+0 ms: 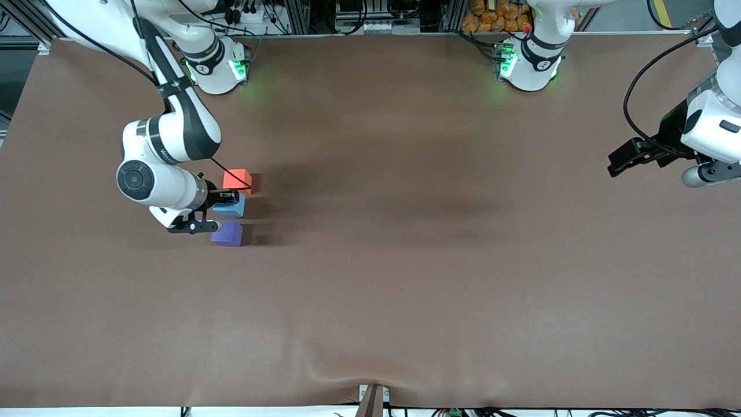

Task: Place blue block between orange and purple blocks
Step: 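Carry the blue block with the right gripper toward the purple block, then lower the blue block between orange and purple blocks, open the right gripper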

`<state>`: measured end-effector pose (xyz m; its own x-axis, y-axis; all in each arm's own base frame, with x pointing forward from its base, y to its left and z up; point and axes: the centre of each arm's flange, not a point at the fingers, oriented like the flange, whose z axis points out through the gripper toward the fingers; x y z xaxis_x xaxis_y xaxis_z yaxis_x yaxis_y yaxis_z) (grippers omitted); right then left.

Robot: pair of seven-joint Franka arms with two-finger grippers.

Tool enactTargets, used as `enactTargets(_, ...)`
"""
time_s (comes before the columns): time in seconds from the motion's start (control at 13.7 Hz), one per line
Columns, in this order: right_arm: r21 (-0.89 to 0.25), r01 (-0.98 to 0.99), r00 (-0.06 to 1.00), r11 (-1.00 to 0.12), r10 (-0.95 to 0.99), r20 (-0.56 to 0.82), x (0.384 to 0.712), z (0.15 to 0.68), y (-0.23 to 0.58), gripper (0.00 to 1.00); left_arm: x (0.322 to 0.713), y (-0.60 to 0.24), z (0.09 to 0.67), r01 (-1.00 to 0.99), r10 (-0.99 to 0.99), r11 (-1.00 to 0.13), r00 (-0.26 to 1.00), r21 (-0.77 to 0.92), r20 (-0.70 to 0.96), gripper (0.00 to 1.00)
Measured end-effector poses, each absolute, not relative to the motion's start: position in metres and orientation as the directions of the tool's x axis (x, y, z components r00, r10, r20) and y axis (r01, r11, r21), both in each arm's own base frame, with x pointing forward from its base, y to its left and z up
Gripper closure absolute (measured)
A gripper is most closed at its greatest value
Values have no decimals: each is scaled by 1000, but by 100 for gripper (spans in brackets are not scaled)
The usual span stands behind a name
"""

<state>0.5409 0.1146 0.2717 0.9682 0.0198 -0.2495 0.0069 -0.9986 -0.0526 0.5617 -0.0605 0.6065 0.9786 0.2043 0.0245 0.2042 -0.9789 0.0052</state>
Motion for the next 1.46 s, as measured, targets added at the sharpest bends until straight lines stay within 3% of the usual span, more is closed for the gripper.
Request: enactTargets(1.46,-54,-14,974,-998,-1,-228,526,216,100,47,562,-59,601,206,206,-979,978,2,16,0)
